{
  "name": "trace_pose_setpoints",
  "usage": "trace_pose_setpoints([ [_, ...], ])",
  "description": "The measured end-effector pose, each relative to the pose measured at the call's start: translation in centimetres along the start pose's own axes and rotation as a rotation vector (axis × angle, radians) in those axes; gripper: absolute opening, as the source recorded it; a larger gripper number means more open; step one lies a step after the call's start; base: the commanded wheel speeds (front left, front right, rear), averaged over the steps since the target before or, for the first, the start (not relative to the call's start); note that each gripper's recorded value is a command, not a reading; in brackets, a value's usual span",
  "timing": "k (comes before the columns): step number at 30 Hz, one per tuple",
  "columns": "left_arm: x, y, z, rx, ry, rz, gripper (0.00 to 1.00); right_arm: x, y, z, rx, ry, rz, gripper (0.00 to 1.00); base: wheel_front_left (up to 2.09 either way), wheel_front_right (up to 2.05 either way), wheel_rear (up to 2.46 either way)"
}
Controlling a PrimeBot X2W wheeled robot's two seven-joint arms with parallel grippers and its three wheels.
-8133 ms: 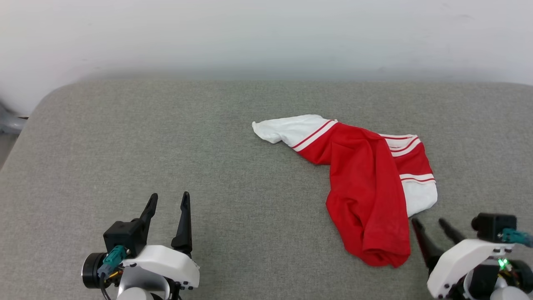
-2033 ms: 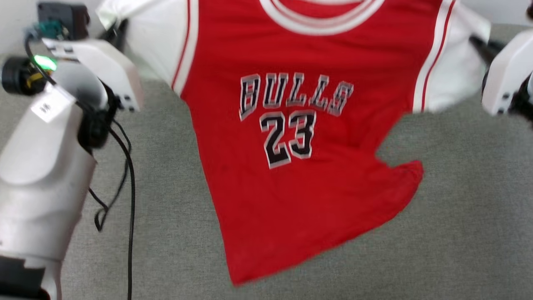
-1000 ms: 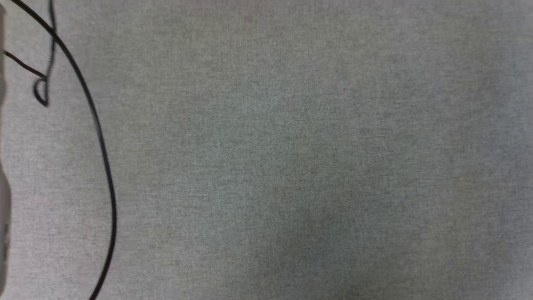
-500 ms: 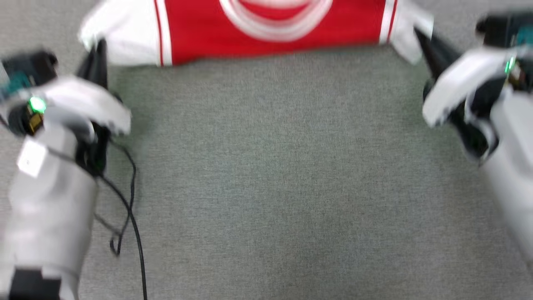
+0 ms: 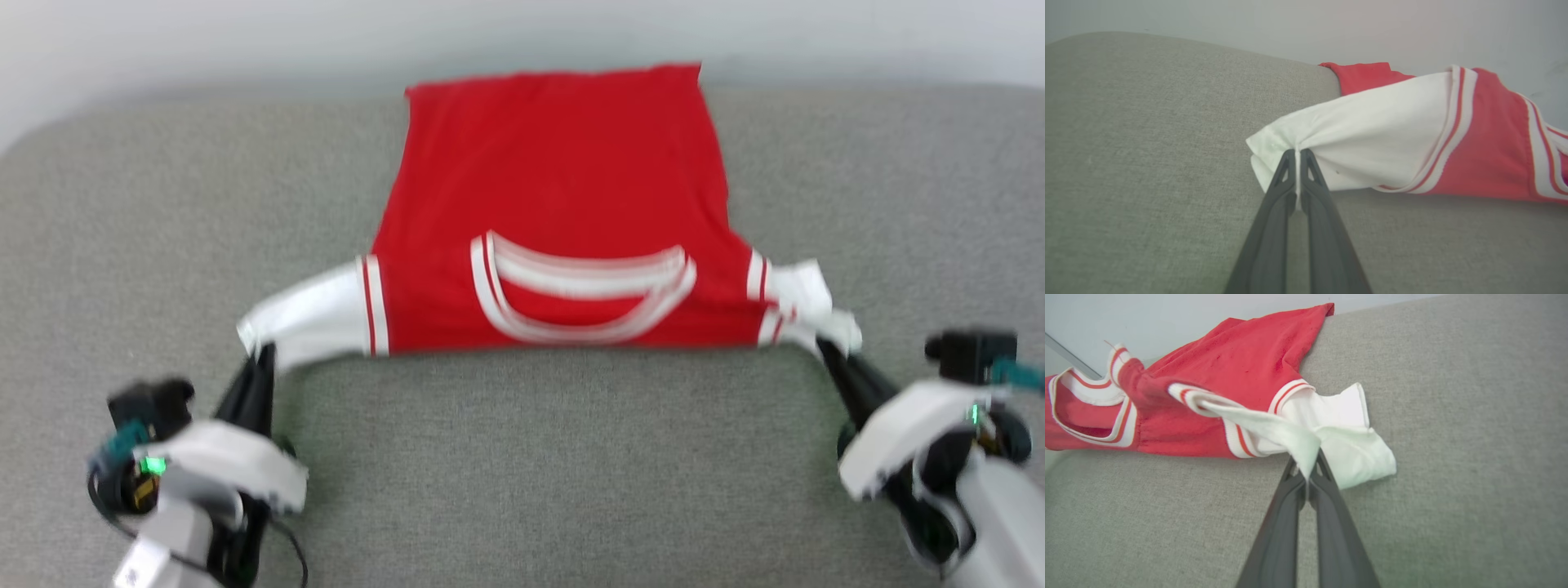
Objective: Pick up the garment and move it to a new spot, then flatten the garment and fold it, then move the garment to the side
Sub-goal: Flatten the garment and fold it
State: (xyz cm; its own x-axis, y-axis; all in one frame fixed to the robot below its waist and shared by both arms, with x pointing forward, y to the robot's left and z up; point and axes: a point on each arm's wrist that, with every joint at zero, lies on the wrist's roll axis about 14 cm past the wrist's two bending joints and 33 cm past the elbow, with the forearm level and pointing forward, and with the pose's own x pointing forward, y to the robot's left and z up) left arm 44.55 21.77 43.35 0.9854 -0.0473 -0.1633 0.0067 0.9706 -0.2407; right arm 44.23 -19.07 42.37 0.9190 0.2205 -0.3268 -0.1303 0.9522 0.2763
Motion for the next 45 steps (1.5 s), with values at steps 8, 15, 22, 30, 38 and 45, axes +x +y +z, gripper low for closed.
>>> trace_pose_setpoints([
  [8, -6.4, 0.0, -2.4, -0.032, 0.036, 0.026, 0.0, -6.5, 0.1, -4.1, 0.104, 0.036, -0.051, 0.0, 0.0, 0.0, 0.0],
  [15, -10.7, 0.3, -4.5, -0.046, 0.076, 0.051, 0.0, -10.8, 0.1, -7.0, 0.176, 0.058, -0.111, 0.0, 0.0, 0.0, 0.0],
  [22, -12.4, -0.2, -5.1, -0.051, 0.084, 0.056, 0.0, -12.9, 0.2, -8.6, 0.188, 0.087, -0.143, 0.05, 0.0, 0.0, 0.0],
  [30, -12.2, -2.3, -4.1, -0.015, 0.056, 0.013, 0.0, -10.7, -1.2, -3.0, 0.115, -0.054, -0.158, 1.0, 0.0, 0.0, 0.0],
  [38, -10.6, -2.9, -2.4, -0.015, 0.004, 0.007, 0.0, -3.5, -2.4, 4.8, 0.052, -0.115, -0.132, 1.0, 0.0, 0.0, 0.0],
  [45, -6.6, -3.3, -1.3, -0.002, -0.035, 0.004, 0.0, 8.0, -0.9, 7.6, -0.019, 0.122, -0.057, 1.0, 0.0, 0.0, 0.0],
])
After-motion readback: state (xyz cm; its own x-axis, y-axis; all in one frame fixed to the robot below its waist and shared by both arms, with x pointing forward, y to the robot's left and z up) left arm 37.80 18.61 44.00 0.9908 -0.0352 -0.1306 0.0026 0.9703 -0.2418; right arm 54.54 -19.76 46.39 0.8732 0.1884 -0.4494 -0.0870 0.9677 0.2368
